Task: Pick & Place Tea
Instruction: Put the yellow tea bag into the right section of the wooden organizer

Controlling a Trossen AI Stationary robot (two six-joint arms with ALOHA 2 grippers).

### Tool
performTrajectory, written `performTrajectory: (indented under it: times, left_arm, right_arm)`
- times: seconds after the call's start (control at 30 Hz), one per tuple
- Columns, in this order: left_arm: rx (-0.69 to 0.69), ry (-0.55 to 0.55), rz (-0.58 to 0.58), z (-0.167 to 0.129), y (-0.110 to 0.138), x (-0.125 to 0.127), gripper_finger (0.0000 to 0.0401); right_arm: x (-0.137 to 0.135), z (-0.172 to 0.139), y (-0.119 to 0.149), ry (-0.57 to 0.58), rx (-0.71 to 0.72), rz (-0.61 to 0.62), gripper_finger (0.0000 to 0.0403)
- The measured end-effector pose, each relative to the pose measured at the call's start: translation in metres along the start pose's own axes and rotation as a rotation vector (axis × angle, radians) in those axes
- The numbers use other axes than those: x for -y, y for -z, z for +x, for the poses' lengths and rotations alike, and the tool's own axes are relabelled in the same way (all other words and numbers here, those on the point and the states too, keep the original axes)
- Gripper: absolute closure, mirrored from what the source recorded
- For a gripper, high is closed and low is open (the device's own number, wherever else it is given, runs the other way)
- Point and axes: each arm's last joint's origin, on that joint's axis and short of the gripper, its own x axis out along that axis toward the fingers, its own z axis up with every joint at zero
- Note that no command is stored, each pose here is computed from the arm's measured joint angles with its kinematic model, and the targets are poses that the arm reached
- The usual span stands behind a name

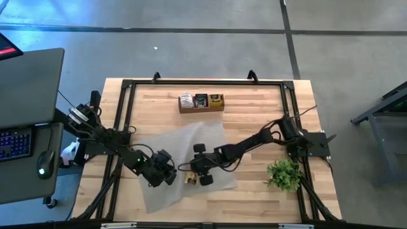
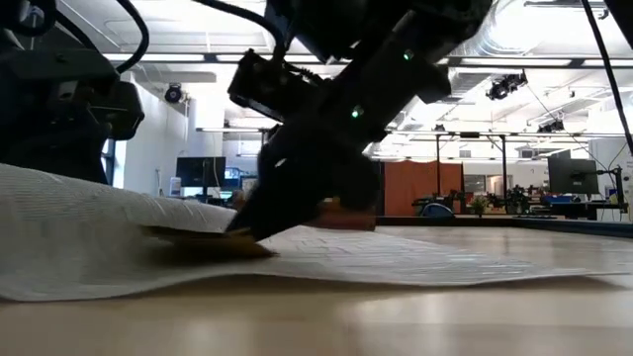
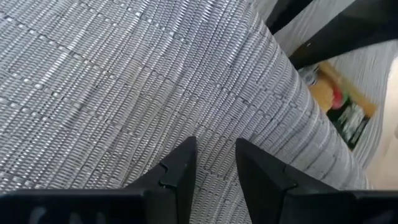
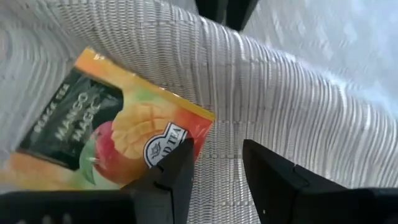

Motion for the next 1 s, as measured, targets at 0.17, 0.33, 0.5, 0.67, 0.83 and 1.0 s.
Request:
performTrajectory:
  times: [0.17, 0.33, 0.5, 0.67, 0.83, 1.0]
  left_arm:
    - [-0.008, -0.032, 0.016, 0.0, 0.0, -0.003, 0.0286]
    - [-0.026, -0.038, 0.114, 0.0, 0.001, -0.004, 0.0286]
    - [-0.038, -0.039, 0.155, 0.001, -0.002, -0.004, 0.0286]
    - [-0.037, -0.036, 0.156, 0.001, -0.001, -0.005, 0.0286]
    - [-0.032, -0.029, 0.153, 0.001, -0.001, -0.004, 0.0286]
    - [-0.027, -0.026, 0.151, 0.002, -0.001, -0.004, 0.0286]
  right_arm:
    - [-0.012, -0.012, 0.0, -0.12, -0.057, 0.089, 0.0268]
    - [-0.035, -0.023, -0.004, -0.115, -0.051, 0.012, 0.0268]
    - [-0.052, -0.042, -0.014, -0.011, -0.002, -0.109, 0.0268]
    - [-0.062, -0.055, -0.027, -0.117, 0.084, -0.134, 0.0268]
    - [-0.067, -0.042, -0.02, -0.232, 0.084, -0.191, 0.0268]
    - [-0.062, -0.03, -0.013, -0.223, 0.056, -0.167, 0.0268]
